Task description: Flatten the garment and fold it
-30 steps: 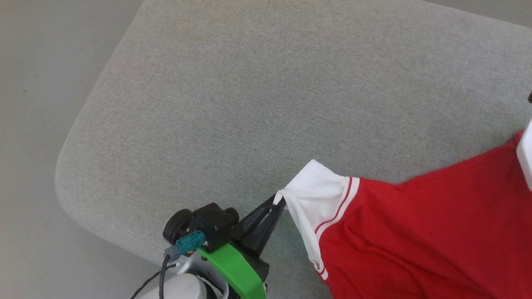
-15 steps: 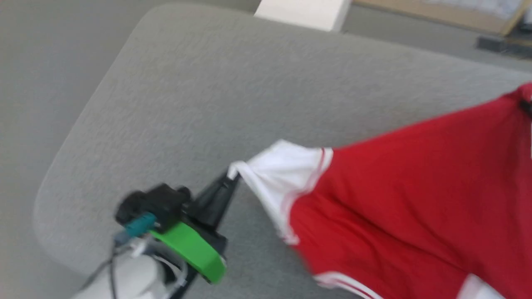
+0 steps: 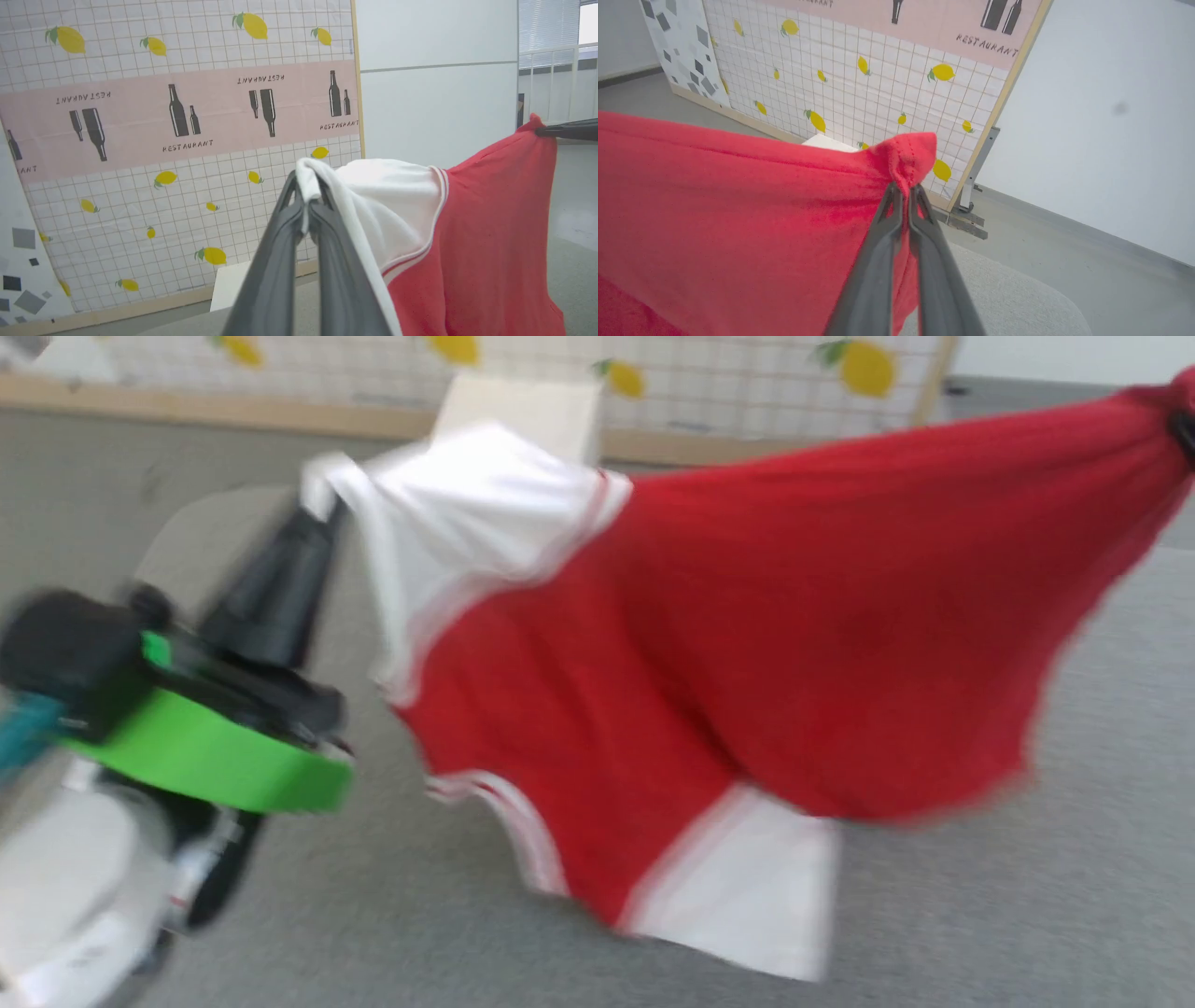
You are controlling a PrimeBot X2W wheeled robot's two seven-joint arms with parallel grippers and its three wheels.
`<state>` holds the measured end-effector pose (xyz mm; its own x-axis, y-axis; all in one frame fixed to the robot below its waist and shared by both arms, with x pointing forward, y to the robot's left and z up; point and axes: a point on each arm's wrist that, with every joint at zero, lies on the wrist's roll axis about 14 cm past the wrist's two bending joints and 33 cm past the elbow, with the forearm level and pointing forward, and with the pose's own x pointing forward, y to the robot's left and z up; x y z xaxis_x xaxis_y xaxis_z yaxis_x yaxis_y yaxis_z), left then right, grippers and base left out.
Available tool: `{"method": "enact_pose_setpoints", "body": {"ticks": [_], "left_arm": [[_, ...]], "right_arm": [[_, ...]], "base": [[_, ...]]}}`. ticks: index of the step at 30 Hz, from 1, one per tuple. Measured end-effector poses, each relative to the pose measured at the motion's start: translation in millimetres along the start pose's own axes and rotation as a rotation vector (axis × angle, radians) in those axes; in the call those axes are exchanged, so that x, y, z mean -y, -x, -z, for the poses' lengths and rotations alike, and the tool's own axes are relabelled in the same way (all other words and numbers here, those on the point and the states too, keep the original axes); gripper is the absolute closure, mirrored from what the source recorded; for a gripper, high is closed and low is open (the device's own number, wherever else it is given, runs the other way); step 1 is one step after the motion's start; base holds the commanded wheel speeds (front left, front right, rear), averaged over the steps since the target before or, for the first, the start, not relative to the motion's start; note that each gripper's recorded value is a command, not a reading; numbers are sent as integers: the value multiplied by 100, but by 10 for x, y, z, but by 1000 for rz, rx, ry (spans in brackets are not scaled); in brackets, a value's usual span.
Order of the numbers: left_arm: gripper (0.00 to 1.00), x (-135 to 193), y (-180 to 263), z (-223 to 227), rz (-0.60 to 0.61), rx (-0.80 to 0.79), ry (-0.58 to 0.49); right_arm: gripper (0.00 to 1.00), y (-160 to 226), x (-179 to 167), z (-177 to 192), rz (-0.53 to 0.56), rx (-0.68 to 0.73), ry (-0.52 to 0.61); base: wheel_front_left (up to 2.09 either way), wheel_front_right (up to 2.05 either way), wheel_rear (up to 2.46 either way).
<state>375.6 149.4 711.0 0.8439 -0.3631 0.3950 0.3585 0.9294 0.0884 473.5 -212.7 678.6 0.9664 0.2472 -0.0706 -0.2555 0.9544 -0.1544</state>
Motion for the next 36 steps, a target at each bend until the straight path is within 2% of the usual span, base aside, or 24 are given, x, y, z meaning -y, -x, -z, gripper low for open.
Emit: {"method": "enact_pose_setpoints", "body": {"ticks": [9, 16, 20, 24, 27, 31, 36], "left_arm": [[100, 79, -323, -881, 59, 254, -76], [100, 17, -757, -1133, 124, 323, -161], [100, -167, -1140, -1033, 139, 303, -221], [100, -419, -1612, -755, 129, 254, -249], [100, -572, -1972, -492, 111, 225, -245], [100, -776, -2406, -212, 64, 233, -180], [100, -1021, -2746, 58, 1, 278, -158]], "right_arm": [[100, 654, 157, -523, 92, 172, -1], [100, 605, 432, -724, 167, 238, -11], [100, 349, 586, -752, 197, 256, -18], [100, -80, 774, -756, 233, 282, -31], [100, -426, 924, -691, 266, 277, -26], [100, -916, 1040, -569, 279, 266, -76], [100, -1418, 1123, -408, 296, 261, -69]], "base": [[0, 0, 0], [0, 0, 0], [0, 0, 0], [0, 0, 0], [0, 0, 0], [0, 0, 0], [0, 0, 0]]}}
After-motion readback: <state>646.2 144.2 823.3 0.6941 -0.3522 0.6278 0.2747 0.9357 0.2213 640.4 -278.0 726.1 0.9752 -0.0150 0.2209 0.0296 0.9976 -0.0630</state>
